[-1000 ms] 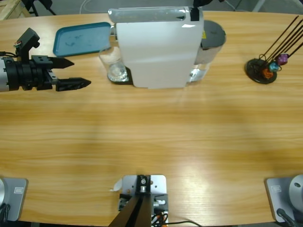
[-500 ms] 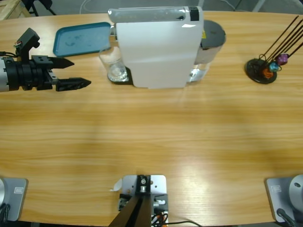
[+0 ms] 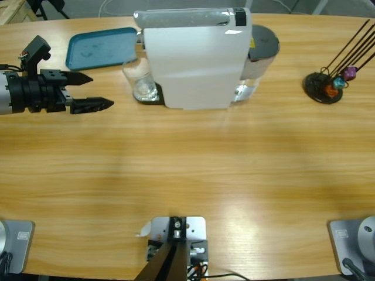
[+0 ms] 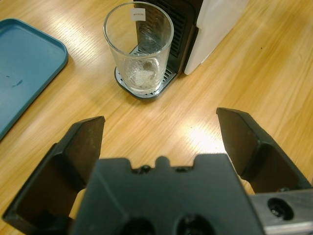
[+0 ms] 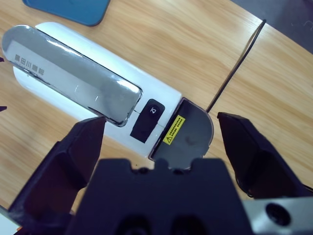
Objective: Pour coffee
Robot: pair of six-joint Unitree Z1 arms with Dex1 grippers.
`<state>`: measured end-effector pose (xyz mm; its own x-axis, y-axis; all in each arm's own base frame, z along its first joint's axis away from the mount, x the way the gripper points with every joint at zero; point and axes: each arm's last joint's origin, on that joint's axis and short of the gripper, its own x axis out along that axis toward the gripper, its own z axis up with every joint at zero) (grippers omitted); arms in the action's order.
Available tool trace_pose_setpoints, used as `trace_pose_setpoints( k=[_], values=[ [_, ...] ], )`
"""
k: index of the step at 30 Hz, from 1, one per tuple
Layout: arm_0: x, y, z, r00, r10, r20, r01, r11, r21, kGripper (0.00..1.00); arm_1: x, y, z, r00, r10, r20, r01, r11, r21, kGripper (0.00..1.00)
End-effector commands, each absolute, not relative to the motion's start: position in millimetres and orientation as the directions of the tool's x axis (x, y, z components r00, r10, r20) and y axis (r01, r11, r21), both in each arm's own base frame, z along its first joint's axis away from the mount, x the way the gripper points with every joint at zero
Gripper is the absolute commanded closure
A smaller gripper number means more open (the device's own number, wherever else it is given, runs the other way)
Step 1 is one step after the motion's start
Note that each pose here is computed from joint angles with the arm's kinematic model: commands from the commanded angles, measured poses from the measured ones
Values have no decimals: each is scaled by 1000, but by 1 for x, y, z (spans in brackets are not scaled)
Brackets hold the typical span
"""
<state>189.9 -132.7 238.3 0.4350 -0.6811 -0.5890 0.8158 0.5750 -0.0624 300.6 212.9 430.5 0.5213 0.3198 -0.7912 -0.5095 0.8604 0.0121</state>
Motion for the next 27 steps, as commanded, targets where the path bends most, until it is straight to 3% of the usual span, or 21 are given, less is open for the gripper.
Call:
trace_pose_setpoints(
  k=[1,7,10,13,17,20,27],
  values=[
    [194,-137,236,438,-674,-594,817,574,-49,0,297,209,428,490,315,-813,-505,863,29,0],
    [194,-136,241,449,-678,-582,817,575,-41,0,286,202,436,494,315,-811,-502,865,30,0],
    [192,-135,241,463,-668,-583,809,587,-29,0,256,181,460,581,339,-740,-503,864,1,0],
    [191,-135,242,461,-671,-581,812,583,-29,0,228,162,463,607,360,-708,-504,863,6,0],
    [188,-136,243,457,-678,-576,818,575,-27,0,183,138,446,592,387,-707,-509,860,45,0],
    [190,-137,244,459,-678,-574,818,575,-25,0,151,123,419,541,455,-708,-564,820,96,0],
    [191,-139,246,477,-665,-575,810,587,-7,0,125,105,376,490,479,-729,-587,799,131,0]
  ],
)
